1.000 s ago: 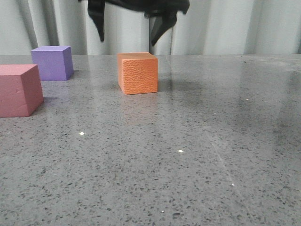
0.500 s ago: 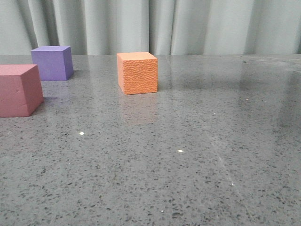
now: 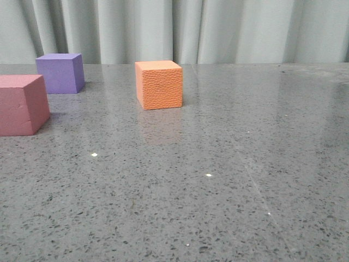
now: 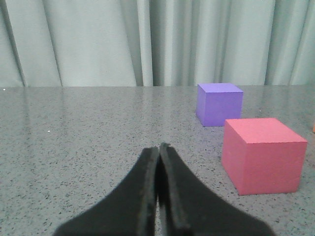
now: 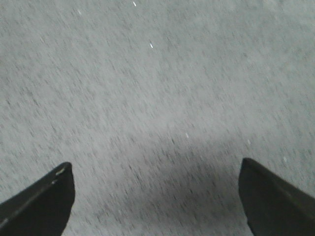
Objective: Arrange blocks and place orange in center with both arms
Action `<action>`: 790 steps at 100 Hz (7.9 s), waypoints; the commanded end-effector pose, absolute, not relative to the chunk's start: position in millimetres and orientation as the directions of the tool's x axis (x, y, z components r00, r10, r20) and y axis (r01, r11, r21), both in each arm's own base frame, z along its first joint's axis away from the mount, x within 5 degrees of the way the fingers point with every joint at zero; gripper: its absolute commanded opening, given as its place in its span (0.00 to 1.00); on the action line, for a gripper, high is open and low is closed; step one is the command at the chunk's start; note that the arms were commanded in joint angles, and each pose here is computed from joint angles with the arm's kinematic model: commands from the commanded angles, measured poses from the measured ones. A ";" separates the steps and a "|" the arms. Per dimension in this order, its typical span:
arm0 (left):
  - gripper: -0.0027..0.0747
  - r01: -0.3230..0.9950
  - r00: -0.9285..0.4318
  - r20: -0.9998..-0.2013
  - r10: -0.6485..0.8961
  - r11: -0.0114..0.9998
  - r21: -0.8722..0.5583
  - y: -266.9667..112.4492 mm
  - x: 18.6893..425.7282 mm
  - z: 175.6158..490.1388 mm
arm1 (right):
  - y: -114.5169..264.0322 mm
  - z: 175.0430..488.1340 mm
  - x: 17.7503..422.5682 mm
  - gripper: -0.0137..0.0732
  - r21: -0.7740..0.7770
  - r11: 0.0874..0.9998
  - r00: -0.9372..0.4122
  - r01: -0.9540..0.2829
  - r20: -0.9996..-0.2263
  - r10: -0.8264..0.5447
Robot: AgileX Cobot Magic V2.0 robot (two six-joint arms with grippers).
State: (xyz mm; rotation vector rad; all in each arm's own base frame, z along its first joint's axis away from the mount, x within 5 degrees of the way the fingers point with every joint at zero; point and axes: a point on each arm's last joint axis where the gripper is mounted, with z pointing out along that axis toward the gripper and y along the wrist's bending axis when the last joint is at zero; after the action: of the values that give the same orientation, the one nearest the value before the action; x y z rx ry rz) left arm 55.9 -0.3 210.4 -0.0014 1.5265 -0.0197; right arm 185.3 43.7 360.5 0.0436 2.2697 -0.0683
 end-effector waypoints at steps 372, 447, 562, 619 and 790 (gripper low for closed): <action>0.02 0.067 0.138 -0.956 -0.259 0.965 -0.252 -1.3 47.3 270.8 | -0.1 194.6 54.0 0.08 0.087 0.996 -0.066 0.010 -0.994 0.087; 0.07 0.075 -0.342 -0.928 -0.147 0.980 -0.183 -15.2 183.0 446.5 | -0.1 194.6 54.0 0.08 0.087 0.996 -0.066 0.010 -0.994 0.087; 0.81 0.438 -0.521 -0.846 -0.111 0.816 -0.377 -198.6 289.4 395.5 | -0.1 194.6 54.0 0.08 0.087 0.996 -0.066 0.010 -0.994 0.087; 0.81 0.220 -0.530 -0.847 -0.044 0.957 -0.187 -270.2 320.0 390.7 | -0.1 194.6 54.0 0.08 0.087 0.996 -0.066 0.010 -0.994 0.087; 0.71 -0.092 -0.726 -0.664 -0.178 0.982 -0.162 -284.9 340.4 302.2 | -0.1 194.6 54.0 0.08 0.087 0.996 -0.066 0.010 -0.994 0.087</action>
State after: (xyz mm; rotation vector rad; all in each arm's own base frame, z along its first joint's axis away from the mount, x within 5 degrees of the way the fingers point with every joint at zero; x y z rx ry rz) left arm 345.0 -287.3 267.6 -0.1851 2.4753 -0.0686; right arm 55.3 0.4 181.4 0.0791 1.7521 0.0720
